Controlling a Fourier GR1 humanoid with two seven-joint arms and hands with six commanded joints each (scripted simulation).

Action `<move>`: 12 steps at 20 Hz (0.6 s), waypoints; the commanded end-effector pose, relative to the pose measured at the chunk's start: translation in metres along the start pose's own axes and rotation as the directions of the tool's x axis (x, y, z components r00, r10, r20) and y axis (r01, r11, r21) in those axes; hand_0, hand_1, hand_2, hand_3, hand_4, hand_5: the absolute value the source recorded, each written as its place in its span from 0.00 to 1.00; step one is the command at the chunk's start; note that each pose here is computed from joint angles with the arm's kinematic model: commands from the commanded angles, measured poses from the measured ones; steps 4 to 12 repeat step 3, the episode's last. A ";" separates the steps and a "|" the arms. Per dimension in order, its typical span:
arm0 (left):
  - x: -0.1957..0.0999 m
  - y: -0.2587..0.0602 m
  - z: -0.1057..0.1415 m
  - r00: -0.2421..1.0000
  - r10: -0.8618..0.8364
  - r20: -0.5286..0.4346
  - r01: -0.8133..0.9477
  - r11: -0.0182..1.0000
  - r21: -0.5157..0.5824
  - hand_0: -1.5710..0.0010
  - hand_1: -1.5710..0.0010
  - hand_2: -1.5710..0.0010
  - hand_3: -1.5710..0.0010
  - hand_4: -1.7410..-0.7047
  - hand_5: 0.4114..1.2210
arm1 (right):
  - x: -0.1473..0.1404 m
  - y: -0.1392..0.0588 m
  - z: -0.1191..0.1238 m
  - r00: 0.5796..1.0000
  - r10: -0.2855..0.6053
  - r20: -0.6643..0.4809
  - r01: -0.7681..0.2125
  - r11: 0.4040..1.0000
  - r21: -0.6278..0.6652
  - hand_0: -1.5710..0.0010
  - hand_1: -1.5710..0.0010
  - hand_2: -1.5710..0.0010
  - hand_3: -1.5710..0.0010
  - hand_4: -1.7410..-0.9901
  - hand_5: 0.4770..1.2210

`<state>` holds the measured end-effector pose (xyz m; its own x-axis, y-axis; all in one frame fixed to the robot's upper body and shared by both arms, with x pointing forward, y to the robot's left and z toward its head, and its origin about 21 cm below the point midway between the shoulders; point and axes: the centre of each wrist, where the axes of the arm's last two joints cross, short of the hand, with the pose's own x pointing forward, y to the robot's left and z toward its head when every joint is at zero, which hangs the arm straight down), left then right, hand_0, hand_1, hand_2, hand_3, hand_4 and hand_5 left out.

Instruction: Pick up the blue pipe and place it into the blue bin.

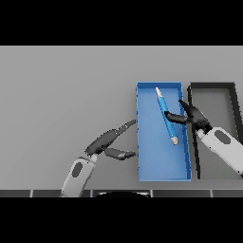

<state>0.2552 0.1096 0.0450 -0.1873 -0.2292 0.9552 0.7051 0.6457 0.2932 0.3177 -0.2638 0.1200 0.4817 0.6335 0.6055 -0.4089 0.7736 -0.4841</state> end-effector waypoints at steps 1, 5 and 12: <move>-0.001 -0.001 0.000 1.000 0.004 0.003 -0.004 1.000 -0.007 1.00 1.00 1.00 1.00 0.83 0.02 | 0.002 0.002 0.000 1.000 0.012 0.005 -0.012 1.000 0.006 1.00 1.00 1.00 1.00 0.96 0.24; -0.004 0.003 0.000 1.000 0.003 -0.003 -0.003 1.000 -0.003 1.00 1.00 1.00 1.00 0.83 0.02 | 0.000 0.003 -0.001 1.000 0.012 -0.003 -0.012 1.000 0.011 1.00 1.00 1.00 1.00 0.96 0.22; -0.004 0.003 0.000 1.000 0.003 -0.003 -0.003 1.000 -0.003 1.00 1.00 1.00 1.00 0.83 0.02 | 0.000 0.003 -0.001 1.000 0.012 -0.003 -0.012 1.000 0.011 1.00 1.00 1.00 1.00 0.96 0.22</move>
